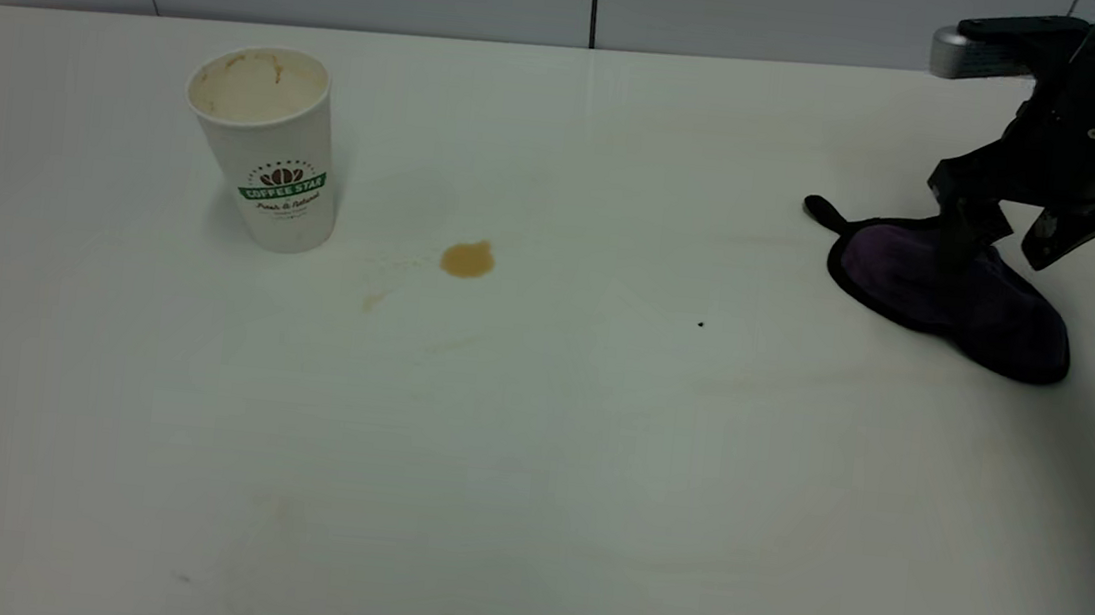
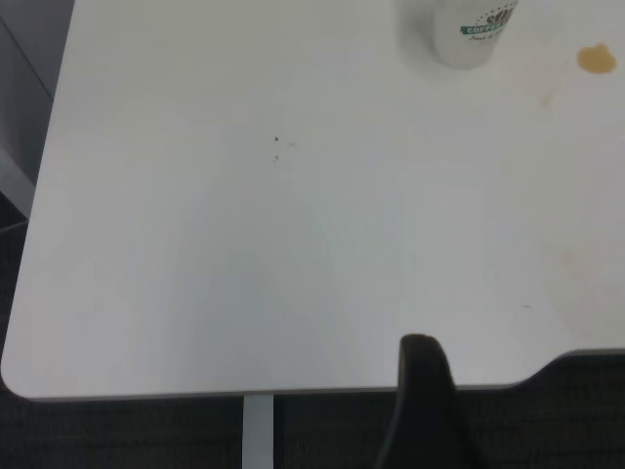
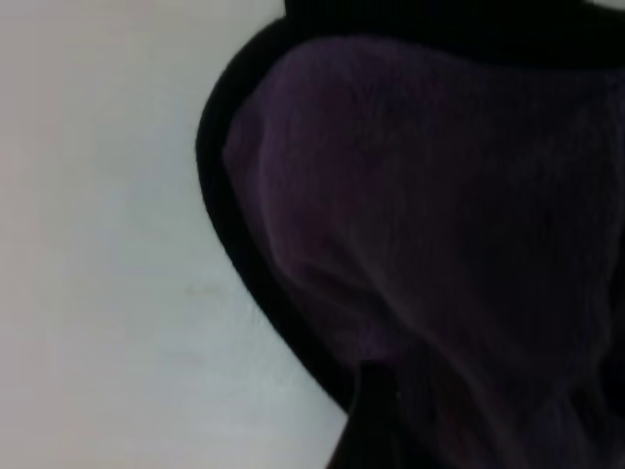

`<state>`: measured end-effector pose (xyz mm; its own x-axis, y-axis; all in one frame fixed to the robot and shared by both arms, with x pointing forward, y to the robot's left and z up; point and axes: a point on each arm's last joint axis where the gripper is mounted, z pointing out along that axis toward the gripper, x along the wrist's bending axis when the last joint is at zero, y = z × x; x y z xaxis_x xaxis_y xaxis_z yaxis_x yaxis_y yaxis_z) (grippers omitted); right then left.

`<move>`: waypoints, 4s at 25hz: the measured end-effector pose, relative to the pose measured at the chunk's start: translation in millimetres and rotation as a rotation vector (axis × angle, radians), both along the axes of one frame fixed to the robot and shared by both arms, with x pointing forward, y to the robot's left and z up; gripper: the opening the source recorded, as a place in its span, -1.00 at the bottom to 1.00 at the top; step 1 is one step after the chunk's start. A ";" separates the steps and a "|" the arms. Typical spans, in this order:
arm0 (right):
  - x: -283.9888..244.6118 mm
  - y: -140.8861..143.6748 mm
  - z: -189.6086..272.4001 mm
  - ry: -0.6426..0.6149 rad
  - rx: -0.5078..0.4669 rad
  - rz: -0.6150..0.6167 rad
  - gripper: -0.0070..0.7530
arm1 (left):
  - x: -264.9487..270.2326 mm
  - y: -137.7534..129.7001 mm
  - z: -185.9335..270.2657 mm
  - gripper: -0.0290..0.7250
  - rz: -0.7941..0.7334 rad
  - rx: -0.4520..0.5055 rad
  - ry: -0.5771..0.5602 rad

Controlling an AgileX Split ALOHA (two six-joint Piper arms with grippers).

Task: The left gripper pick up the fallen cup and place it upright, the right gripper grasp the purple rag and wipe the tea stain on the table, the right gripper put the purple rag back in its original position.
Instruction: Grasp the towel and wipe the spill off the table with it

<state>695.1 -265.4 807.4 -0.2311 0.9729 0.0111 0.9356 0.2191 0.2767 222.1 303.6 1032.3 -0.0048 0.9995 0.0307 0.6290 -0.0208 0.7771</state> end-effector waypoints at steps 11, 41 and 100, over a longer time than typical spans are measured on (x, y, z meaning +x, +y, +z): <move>15.9 6.6 -34.0 0.043 -0.004 -0.002 0.06 | 0.0 0.0 0.0 0.50 0.000 0.000 0.000; 37.2 249.2 -27.4 -0.143 0.176 0.307 -0.72 | 0.0 0.0 0.0 0.50 -0.001 0.001 0.000; 67.4 115.2 -30.3 0.102 -0.105 -0.054 -0.72 | 0.0 0.0 0.0 0.50 -0.001 0.001 0.000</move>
